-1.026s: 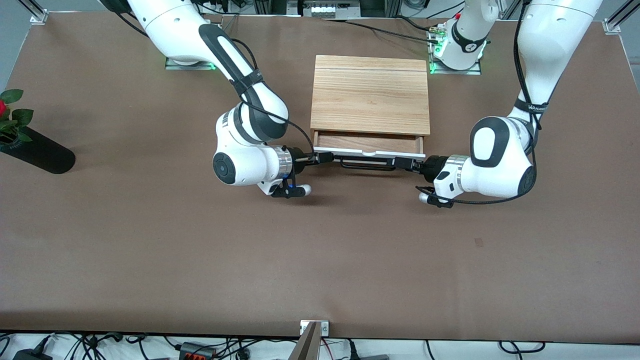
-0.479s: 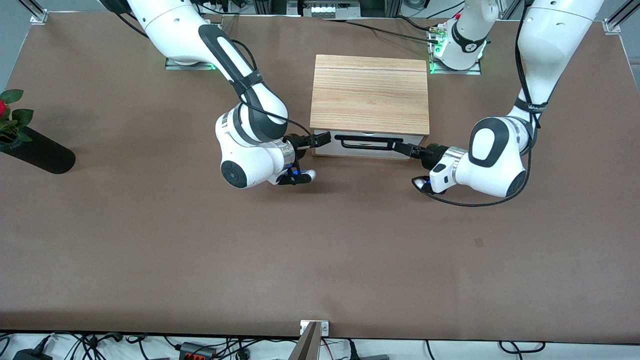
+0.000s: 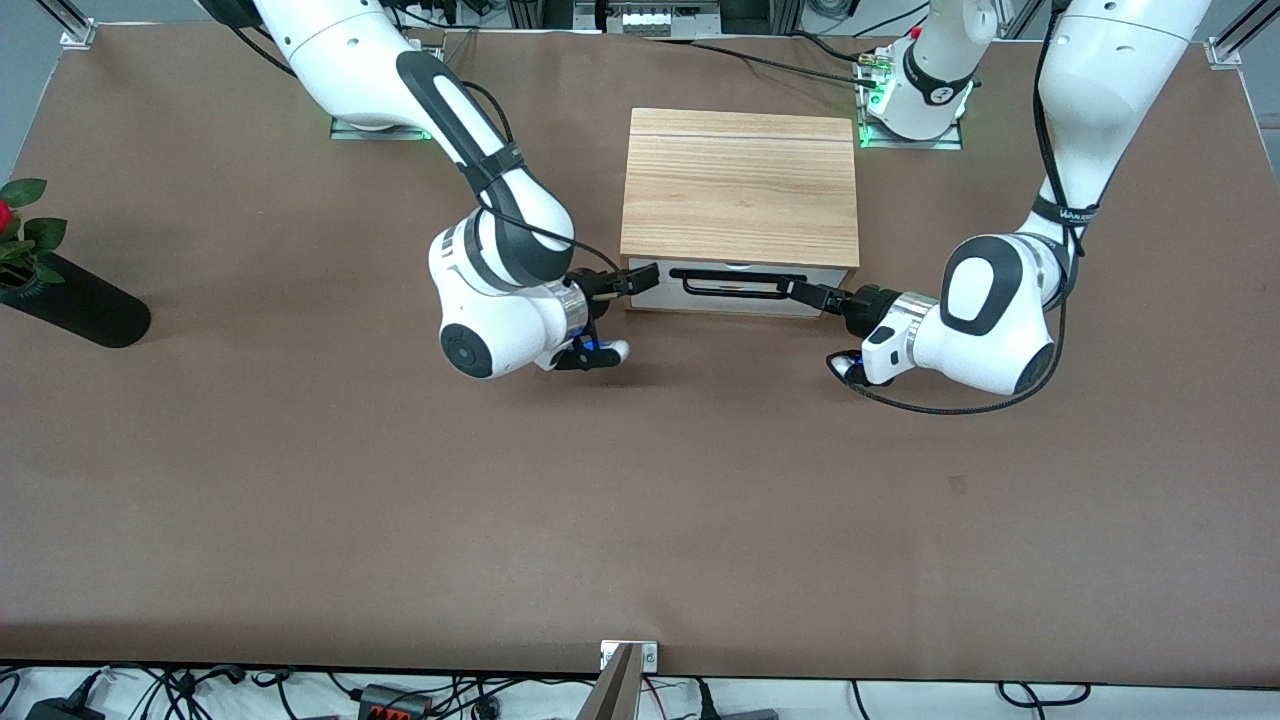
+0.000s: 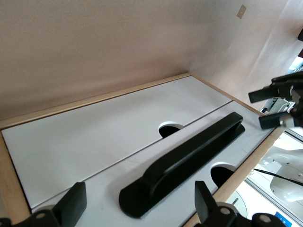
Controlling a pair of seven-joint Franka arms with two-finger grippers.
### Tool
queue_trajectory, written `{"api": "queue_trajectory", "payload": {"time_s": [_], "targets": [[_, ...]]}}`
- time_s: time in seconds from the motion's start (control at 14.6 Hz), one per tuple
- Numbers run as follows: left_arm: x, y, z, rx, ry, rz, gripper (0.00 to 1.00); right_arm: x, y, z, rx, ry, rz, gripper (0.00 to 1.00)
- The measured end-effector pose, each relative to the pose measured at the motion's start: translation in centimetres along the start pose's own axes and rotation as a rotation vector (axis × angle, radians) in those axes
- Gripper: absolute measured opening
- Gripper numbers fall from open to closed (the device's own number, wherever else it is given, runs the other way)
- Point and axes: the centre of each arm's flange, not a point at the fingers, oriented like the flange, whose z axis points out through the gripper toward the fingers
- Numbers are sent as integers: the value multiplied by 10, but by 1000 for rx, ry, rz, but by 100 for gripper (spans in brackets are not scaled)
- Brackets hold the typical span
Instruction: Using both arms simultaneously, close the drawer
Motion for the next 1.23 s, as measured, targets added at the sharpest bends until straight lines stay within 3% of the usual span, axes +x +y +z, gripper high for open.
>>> {"api": "queue_trajectory", "payload": {"time_s": [0.21,0.34,0.48,0.68,0.82,1.09,1.23], "targets": [[2,3,-39,89,45,42,100,17,9,-53,32,120,5,100],[-2,23,-95,215,99,110,100,25,19,-95,43,198,14,100],[-15,46,-156,380,159,164,100,30,34,-134,15,267,28,100],[-32,56,-210,615,199,171,100,24,60,-190,-118,346,41,100],[-42,50,-241,709,222,139,100,10,79,-240,-224,404,63,100],[-87,51,-300,810,190,25,100,-34,117,-351,-430,554,142,100],[-108,67,-315,807,193,-39,100,-59,128,-391,-467,607,180,100]]}}
